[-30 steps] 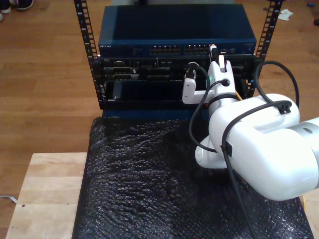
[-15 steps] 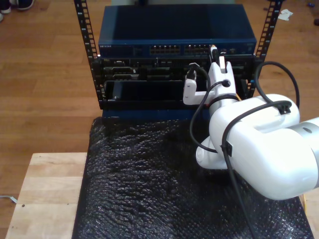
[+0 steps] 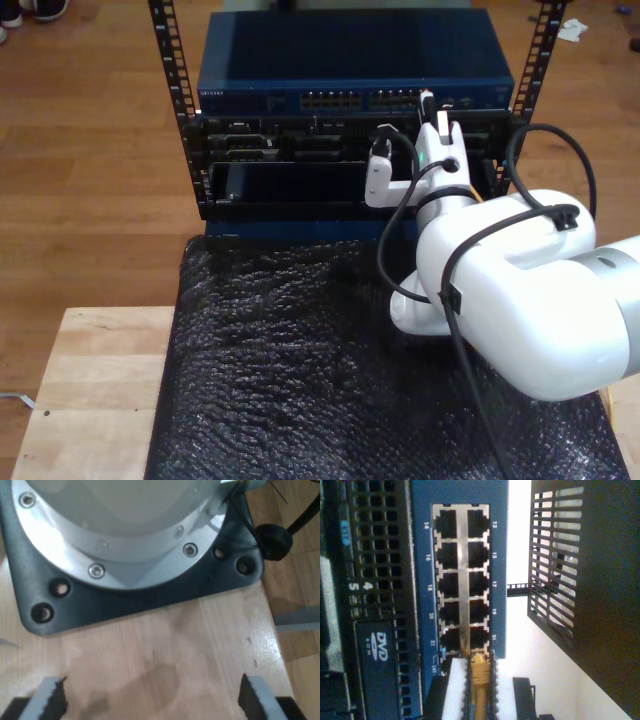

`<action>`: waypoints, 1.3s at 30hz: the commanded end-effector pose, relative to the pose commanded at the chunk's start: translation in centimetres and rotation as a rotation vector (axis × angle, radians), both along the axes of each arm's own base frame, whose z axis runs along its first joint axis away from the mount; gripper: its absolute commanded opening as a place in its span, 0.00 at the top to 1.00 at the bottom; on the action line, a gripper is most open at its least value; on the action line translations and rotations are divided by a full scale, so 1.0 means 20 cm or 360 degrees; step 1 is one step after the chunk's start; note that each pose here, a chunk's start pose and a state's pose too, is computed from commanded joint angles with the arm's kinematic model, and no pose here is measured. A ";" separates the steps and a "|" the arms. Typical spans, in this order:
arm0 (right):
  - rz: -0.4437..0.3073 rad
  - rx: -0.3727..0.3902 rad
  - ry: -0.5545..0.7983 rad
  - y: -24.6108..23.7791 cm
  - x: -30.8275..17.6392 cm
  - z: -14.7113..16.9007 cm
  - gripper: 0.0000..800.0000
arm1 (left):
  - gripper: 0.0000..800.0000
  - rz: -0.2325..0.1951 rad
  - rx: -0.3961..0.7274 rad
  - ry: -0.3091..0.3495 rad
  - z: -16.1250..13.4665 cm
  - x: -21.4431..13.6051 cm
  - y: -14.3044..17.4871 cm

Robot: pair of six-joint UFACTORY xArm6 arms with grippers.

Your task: Grab the cable and plug it in

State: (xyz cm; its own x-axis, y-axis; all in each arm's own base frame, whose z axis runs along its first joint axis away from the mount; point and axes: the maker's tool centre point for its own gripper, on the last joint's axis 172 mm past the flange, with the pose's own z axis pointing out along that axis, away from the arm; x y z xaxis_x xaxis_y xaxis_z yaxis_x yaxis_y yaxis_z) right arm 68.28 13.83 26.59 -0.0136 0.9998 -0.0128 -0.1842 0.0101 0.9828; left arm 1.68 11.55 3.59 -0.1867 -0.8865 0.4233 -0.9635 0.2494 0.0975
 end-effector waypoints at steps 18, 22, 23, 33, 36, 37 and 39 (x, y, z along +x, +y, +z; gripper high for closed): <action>0.0054 0.0119 0.0013 0.02 -0.07 0.08 0.61 | 0.00 0.0000 0.0000 0.0000 0.00 0.00 0.00; 0.0079 0.0136 0.0065 0.04 -0.11 0.11 0.58 | 0.00 0.0000 0.0000 0.0000 0.00 0.00 0.00; 0.0083 0.0137 0.0089 0.05 -0.12 0.11 0.56 | 0.00 0.0000 0.0000 0.0000 0.00 0.00 0.00; 0.0162 0.0095 0.0342 0.06 -0.24 0.11 0.45 | 0.00 0.0000 0.0000 0.0000 0.00 0.00 0.00; 0.0169 0.0098 0.0426 0.05 -0.25 0.14 0.39 | 0.00 0.0000 0.0000 0.0000 0.00 0.00 0.00; 0.0179 0.0097 0.0460 0.05 -0.26 0.15 0.38 | 0.00 0.0000 0.0000 0.0000 0.00 0.00 0.00; 0.0187 0.0100 0.0551 0.04 -0.26 0.15 0.31 | 0.00 0.0000 0.0000 0.0000 0.00 0.00 0.00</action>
